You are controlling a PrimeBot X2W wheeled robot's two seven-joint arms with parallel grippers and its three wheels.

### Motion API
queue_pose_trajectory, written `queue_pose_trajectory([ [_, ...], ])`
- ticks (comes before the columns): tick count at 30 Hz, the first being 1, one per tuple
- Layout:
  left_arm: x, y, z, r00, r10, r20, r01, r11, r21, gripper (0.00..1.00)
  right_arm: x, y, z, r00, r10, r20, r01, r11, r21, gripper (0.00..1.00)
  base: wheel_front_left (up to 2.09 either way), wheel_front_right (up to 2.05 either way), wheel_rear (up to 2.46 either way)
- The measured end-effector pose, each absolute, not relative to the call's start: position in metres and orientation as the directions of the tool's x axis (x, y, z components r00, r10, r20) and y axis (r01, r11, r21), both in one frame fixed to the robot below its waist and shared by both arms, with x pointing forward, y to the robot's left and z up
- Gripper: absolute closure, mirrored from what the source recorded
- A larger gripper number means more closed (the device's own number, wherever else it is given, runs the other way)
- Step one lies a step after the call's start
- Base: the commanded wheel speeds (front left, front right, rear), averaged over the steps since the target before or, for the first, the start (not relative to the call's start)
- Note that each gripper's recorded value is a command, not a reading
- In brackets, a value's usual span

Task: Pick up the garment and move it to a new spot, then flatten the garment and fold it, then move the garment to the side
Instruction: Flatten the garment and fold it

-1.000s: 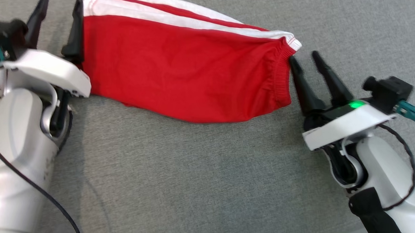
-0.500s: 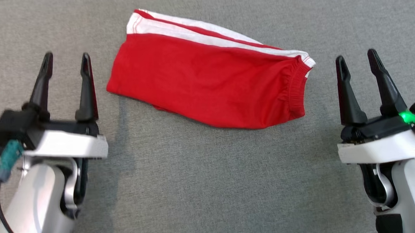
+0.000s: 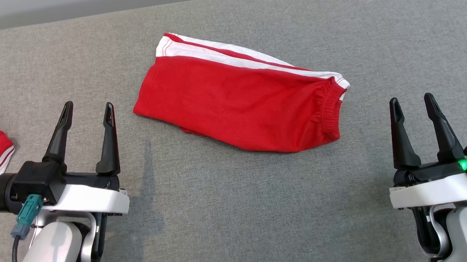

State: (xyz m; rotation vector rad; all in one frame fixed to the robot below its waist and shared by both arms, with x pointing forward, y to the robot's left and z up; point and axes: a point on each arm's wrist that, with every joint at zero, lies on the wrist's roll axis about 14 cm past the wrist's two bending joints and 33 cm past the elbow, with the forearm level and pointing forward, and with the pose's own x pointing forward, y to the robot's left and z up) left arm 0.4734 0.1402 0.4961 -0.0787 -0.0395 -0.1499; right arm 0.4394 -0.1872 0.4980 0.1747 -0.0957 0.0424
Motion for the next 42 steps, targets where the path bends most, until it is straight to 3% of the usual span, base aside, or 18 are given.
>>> queue_pose_trajectory([
  [14,0.506,0.116,0.498,0.966,-0.257,0.034,0.258,0.964,-0.066,0.0,0.442,-0.191,0.492,0.996,0.02,0.083,-0.035,0.982,0.185,0.0,0.0,0.0,0.0],
  [22,0.537,0.086,0.44,0.9,-0.387,-0.201,0.37,0.921,-0.119,0.0,0.441,-0.194,0.482,0.999,0.01,0.053,-0.02,0.979,0.205,0.0,0.0,0.0,0.0],
  [29,0.535,0.079,0.371,0.803,-0.409,-0.434,0.36,0.912,-0.195,0.0,0.438,-0.204,0.468,1.0,-0.02,0.011,0.017,0.975,0.223,0.0,0.0,0.0,0.0],
  [36,0.529,0.068,0.353,0.718,-0.456,-0.526,0.348,0.89,-0.296,0.0,0.439,-0.206,0.457,0.999,-0.029,-0.019,0.033,0.97,0.241,0.0,0.0,0.0,0.0],
  [37,0.527,0.066,0.352,0.706,-0.466,-0.533,0.346,0.884,-0.314,0.1,0.439,-0.205,0.455,0.999,-0.028,-0.023,0.033,0.969,0.243,0.0,0.0,0.0,0.0],
  [39,0.525,0.064,0.352,0.686,-0.48,-0.547,0.354,0.877,-0.325,0.92,0.441,-0.204,0.456,0.999,-0.024,-0.021,0.029,0.967,0.253,0.0,0.0,0.0,0.0],
  [40,0.524,0.063,0.352,0.68,-0.487,-0.548,0.353,0.873,-0.337,1.0,0.442,-0.203,0.456,1.0,-0.021,-0.018,0.025,0.967,0.254,0.0,0.0,0.0,0.0],
  [42,0.525,0.061,0.355,0.683,-0.496,-0.537,0.358,0.867,-0.346,1.0,0.444,-0.202,0.457,1.0,-0.017,-0.013,0.02,0.967,0.254,0.0,0.0,0.0,0.0],
])
